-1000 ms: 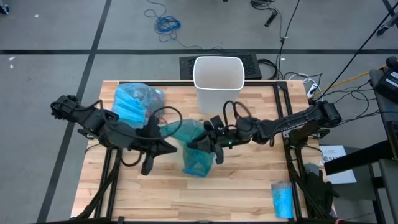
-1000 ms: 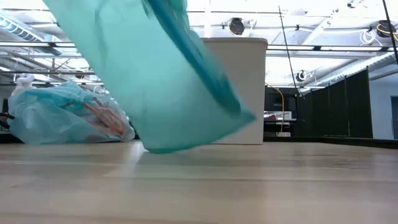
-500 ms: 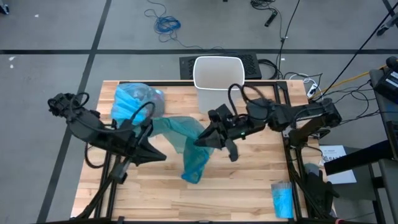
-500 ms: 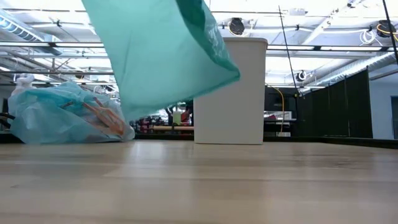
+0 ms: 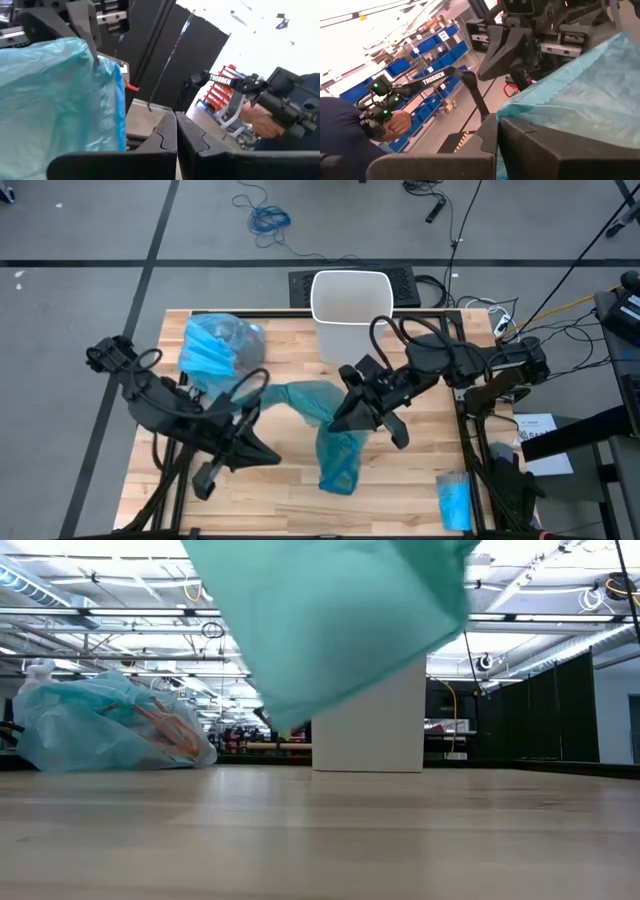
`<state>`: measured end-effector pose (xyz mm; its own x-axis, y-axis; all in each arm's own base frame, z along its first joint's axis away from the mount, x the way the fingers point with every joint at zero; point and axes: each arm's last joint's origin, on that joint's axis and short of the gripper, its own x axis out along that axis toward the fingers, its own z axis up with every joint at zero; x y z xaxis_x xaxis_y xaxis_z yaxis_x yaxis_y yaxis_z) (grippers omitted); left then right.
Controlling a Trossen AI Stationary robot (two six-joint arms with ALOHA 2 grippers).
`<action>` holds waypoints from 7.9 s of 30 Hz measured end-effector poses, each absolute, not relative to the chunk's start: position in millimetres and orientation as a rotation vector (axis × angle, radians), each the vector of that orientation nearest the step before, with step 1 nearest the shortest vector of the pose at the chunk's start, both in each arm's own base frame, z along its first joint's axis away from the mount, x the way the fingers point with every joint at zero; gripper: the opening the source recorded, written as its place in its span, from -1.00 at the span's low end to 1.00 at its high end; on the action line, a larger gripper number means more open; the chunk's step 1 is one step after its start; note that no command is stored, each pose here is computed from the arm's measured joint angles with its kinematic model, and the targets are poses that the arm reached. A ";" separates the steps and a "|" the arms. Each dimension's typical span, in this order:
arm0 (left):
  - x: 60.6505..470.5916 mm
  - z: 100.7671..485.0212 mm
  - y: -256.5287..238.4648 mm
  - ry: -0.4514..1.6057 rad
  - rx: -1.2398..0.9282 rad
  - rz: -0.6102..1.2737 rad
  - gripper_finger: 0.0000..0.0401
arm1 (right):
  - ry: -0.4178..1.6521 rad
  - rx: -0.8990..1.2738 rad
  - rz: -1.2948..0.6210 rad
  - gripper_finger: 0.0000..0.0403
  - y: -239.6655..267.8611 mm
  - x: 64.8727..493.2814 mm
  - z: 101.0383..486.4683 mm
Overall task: Place trash/remove bag and relplace
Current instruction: Insert the new blue trash bag into the white trash bin
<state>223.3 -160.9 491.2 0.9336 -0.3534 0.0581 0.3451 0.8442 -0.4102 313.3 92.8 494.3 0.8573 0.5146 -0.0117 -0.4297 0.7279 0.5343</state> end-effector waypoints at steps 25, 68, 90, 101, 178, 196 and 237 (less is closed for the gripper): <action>239.7 487.2 -168.7 -0.028 -0.421 -0.363 -1.00 | 0.307 0.464 0.483 -1.00 88.1 313.0 478.1; 250.8 456.1 -176.7 0.211 -0.471 -0.272 -1.00 | 0.649 0.536 0.568 -1.00 46.3 420.5 363.3; 251.5 451.6 -187.2 0.227 -0.490 -0.287 -1.00 | 0.707 0.528 0.597 -0.18 46.7 439.1 332.8; 250.2 451.3 -188.9 0.234 -0.512 -0.287 -1.00 | 0.783 0.437 0.556 -0.12 61.6 421.4 337.7; 301.3 445.7 -87.5 0.189 -0.370 0.074 -1.00 | -0.072 0.126 -0.429 -0.34 -50.4 262.8 478.7; 301.1 445.0 -87.4 0.196 -0.367 0.075 -1.00 | -0.041 0.170 -0.311 -0.34 -50.0 269.5 473.9; 300.9 445.0 -87.6 0.196 -0.367 0.075 -1.00 | 0.010 0.190 -0.295 -0.34 -49.2 269.7 468.8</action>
